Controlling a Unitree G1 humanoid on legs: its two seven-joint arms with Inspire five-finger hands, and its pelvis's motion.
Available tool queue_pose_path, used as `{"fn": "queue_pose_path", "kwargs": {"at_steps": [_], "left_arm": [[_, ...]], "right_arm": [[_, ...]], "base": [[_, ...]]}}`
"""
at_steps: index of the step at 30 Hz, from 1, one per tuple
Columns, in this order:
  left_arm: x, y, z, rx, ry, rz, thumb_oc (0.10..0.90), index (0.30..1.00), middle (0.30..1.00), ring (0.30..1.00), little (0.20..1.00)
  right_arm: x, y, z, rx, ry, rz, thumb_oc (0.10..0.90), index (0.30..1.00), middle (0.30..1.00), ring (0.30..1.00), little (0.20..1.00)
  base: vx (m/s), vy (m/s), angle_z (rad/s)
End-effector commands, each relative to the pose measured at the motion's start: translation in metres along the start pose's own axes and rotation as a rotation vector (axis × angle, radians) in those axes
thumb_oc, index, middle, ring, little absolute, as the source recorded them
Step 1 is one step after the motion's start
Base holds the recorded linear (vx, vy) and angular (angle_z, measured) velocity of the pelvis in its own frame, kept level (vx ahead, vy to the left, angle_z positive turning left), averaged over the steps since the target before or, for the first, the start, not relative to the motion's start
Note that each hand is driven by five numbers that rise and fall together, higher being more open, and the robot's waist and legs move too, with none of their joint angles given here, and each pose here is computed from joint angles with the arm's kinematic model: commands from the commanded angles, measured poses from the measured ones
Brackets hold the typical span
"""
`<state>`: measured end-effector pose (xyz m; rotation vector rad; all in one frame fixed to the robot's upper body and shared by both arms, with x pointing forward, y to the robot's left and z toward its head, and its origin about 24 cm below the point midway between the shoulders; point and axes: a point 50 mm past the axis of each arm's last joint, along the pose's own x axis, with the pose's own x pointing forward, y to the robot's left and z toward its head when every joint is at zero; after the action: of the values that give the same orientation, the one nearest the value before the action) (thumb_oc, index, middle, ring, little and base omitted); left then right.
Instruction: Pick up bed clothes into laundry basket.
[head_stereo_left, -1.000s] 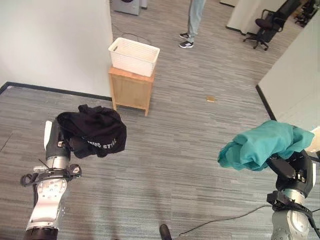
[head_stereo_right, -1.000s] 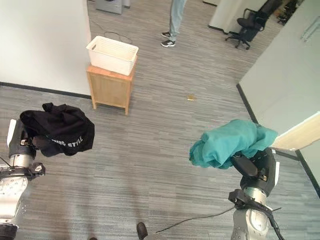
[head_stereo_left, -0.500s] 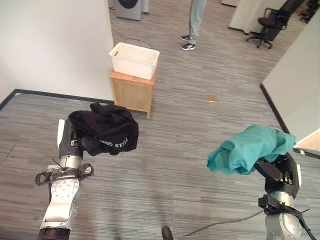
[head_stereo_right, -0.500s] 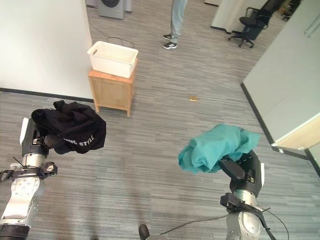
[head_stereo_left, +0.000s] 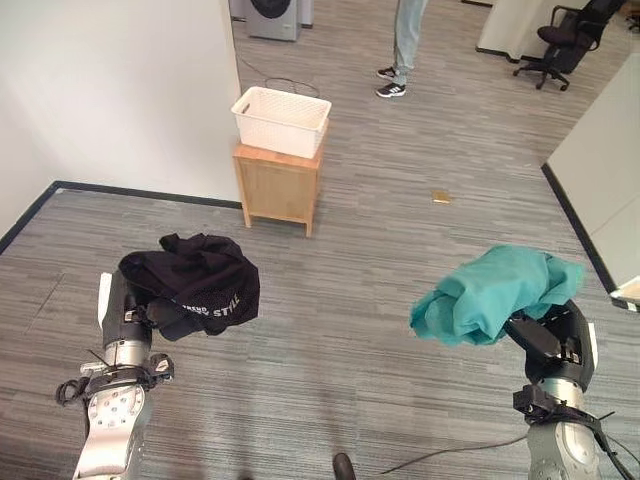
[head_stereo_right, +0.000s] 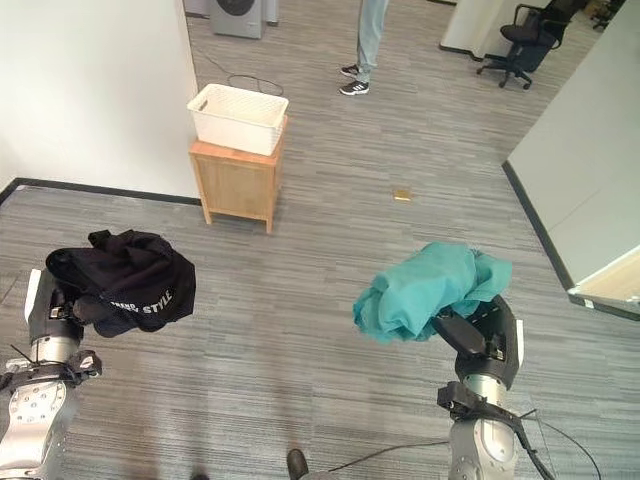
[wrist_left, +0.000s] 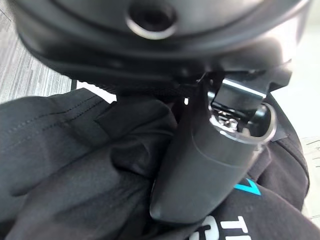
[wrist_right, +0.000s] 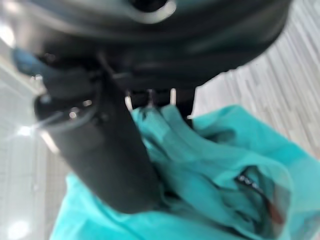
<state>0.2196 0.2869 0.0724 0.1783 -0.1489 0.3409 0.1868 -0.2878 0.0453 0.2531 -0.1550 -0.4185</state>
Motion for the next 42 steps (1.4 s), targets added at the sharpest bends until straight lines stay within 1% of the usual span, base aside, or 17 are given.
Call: {"fn": "queue_pose_path", "kwargs": {"at_steps": [1,4,6,10,13,14,15,16,17,18,19,22,29,33,38,42], "left_arm": [[0.033,0.009,0.078,-0.059,-0.415,0.049,0.400,0.300,0.300,0.300,0.300],[0.038,0.003,0.081,-0.051,-0.426,0.033,0.400,0.300,0.300,0.300,0.300],[0.040,0.005,0.082,-0.027,-0.431,0.053,0.400,0.300,0.300,0.300,0.300],[0.041,0.007,0.083,-0.094,-0.447,0.090,0.400,0.300,0.300,0.300,0.300],[0.046,0.000,0.087,-0.108,-0.467,0.084,0.400,0.300,0.300,0.300,0.300],[0.046,-0.005,0.087,-0.131,-0.469,0.065,0.400,0.300,0.300,0.300,0.300],[0.043,-0.004,0.080,-0.149,-0.448,0.076,0.400,0.300,0.300,0.300,0.300],[0.042,-0.010,0.073,-0.267,-0.414,0.071,0.400,0.300,0.300,0.300,0.300],[0.043,-0.013,0.070,-0.345,-0.407,0.077,0.400,0.300,0.300,0.300,0.300],[0.043,-0.013,0.070,-0.347,-0.408,0.074,0.400,0.300,0.300,0.300,0.300],[0.045,-0.024,0.067,-0.382,-0.383,0.046,0.400,0.300,0.300,0.300,0.300],[0.046,-0.033,0.064,-0.419,-0.365,0.014,0.400,0.300,0.300,0.300,0.300],[0.047,-0.045,0.051,-0.448,-0.308,0.025,0.400,0.300,0.300,0.300,0.300],[0.047,-0.041,0.052,-0.438,-0.315,0.036,0.400,0.300,0.300,0.300,0.300],[0.049,-0.045,0.052,-0.443,-0.311,0.019,0.400,0.300,0.300,0.300,0.300],[0.050,-0.054,0.057,-0.437,-0.318,-0.029,0.400,0.300,0.300,0.300,0.300]], "right_arm": [[0.024,0.006,0.078,-0.019,-0.396,0.055,0.400,0.300,0.300,0.300,0.300],[0.019,0.008,0.078,-0.027,-0.402,0.074,0.400,0.300,0.300,0.300,0.300],[0.019,0.010,0.079,-0.024,-0.412,0.072,0.400,0.300,0.300,0.300,0.300],[0.019,0.000,0.084,-0.043,-0.423,0.033,0.400,0.300,0.300,0.300,0.300],[0.021,-0.003,0.093,-0.058,-0.463,0.019,0.400,0.300,0.300,0.300,0.300],[0.020,-0.006,0.093,-0.066,-0.454,0.017,0.400,0.300,0.300,0.300,0.300],[0.020,-0.007,0.093,-0.063,-0.448,0.018,0.400,0.300,0.300,0.300,0.300],[0.022,-0.010,0.098,-0.031,-0.459,0.019,0.400,0.300,0.300,0.300,0.300],[0.021,-0.013,0.099,-0.015,-0.465,0.017,0.400,0.300,0.300,0.300,0.300],[0.021,-0.013,0.099,-0.013,-0.466,0.017,0.400,0.300,0.300,0.300,0.300],[0.027,-0.015,0.100,-0.041,-0.459,-0.005,0.400,0.300,0.300,0.300,0.300],[0.032,-0.011,0.104,-0.064,-0.465,0.012,0.400,0.300,0.300,0.300,0.300],[0.039,-0.002,0.119,-0.155,-0.496,0.074,0.400,0.300,0.300,0.300,0.300],[0.041,-0.002,0.117,-0.173,-0.475,0.078,0.400,0.300,0.300,0.300,0.300],[0.041,-0.002,0.115,-0.189,-0.460,0.076,0.400,0.300,0.300,0.300,0.300],[0.040,-0.001,0.118,-0.252,-0.465,0.092,0.400,0.300,0.300,0.300,0.300]], "base": [[0.11,0.161,-0.22],[0.15,0.178,0.02],[0.37,0.181,0.31],[0.48,-0.042,-0.09],[0.30,-0.143,0.44],[0.42,-0.314,0.84],[0.54,-0.564,0.94],[0.58,-0.672,0.56],[0.41,-0.534,0.24],[0.37,-0.402,-0.04],[0.34,-0.252,-0.12],[0.35,-0.126,0.04],[0.33,0.159,0.34],[0.48,0.101,-0.14],[0.53,0.187,-0.14],[0.40,0.221,0.18]]}}
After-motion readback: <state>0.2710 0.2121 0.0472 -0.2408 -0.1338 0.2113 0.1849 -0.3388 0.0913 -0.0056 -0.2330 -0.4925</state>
